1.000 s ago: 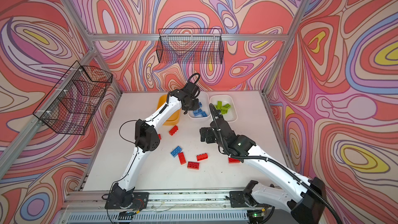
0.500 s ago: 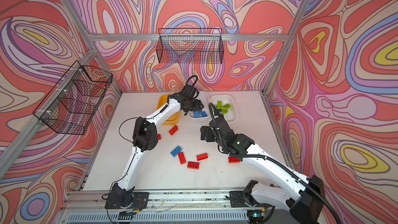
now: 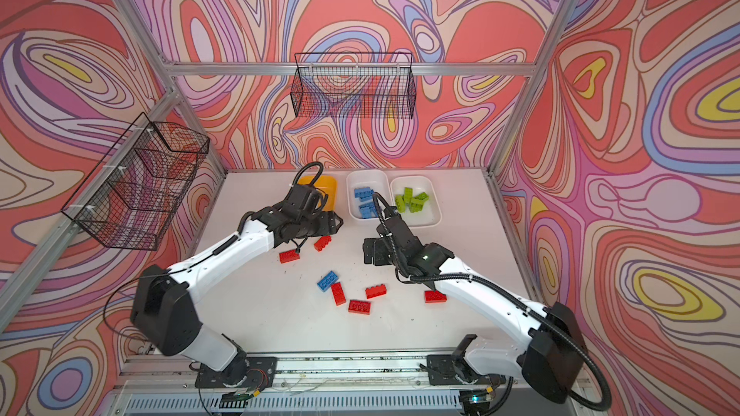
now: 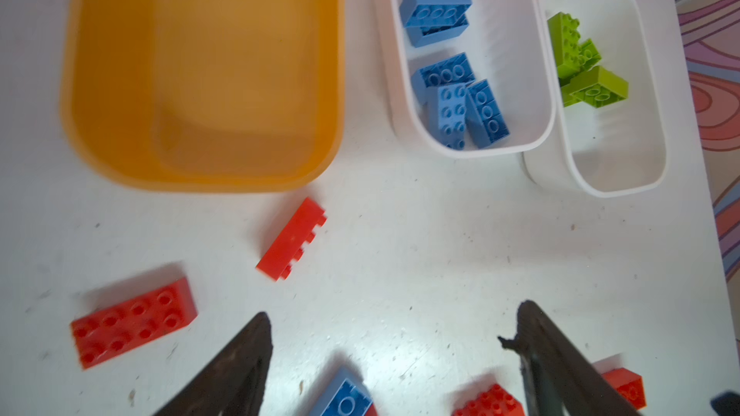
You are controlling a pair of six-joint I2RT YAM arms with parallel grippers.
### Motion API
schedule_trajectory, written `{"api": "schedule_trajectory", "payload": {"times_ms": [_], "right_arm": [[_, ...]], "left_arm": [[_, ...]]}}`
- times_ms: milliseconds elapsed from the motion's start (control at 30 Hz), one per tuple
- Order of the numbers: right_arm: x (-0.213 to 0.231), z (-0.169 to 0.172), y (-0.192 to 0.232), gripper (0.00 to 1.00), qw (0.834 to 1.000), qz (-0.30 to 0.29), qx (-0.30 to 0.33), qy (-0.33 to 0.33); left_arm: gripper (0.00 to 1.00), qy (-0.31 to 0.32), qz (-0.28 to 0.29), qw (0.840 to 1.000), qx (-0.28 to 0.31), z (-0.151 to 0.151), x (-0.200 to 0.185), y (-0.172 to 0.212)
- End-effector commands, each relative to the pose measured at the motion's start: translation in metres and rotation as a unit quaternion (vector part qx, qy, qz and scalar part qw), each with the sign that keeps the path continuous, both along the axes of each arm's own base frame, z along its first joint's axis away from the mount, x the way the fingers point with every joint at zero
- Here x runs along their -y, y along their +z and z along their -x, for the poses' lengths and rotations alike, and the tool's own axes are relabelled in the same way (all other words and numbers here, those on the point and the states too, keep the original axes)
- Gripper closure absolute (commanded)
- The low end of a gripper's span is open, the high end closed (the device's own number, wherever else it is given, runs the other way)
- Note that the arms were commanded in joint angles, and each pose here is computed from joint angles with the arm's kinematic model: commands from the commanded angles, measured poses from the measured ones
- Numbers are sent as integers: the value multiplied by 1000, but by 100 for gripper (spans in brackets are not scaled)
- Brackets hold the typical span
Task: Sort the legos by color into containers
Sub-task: 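Withdraw the left gripper while the right gripper grasps a blue brick among red bricks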
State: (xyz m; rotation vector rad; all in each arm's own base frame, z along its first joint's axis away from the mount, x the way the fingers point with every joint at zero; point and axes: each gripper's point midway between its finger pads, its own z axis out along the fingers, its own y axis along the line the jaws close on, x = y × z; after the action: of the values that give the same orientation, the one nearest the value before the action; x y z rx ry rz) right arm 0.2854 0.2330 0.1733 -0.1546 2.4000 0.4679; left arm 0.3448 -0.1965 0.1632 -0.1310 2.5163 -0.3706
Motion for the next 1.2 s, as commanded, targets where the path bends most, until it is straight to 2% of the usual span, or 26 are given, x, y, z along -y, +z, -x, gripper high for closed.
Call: {"api": "schedule_trajectory", "payload": {"times_ms": [0,233,367,533,567,867,1167], "right_arm": [[-34,13,-22,2,998,-8,-26,62],[-74,22,-70,2,983,41,-42,172],[-96,29,-85,2,975,37,-52,215],[-126,43,-105,2,960,71,-52,265],[-130,45,-108,2,958,74,-53,272],[-151,38,-133,2,947,113,-52,298],[-156,27,-153,2,942,154,-59,293]], "left_arm": [[10,62,-32,998,-8,36,-45,-25],[6,114,-38,993,-21,107,-100,-51],[0,140,-18,990,-15,133,-119,-56],[0,164,17,986,0,156,-133,-55],[0,166,14,986,-9,163,-137,-67],[0,181,29,983,-12,179,-146,-75],[0,192,33,981,4,179,-151,-75]]}}
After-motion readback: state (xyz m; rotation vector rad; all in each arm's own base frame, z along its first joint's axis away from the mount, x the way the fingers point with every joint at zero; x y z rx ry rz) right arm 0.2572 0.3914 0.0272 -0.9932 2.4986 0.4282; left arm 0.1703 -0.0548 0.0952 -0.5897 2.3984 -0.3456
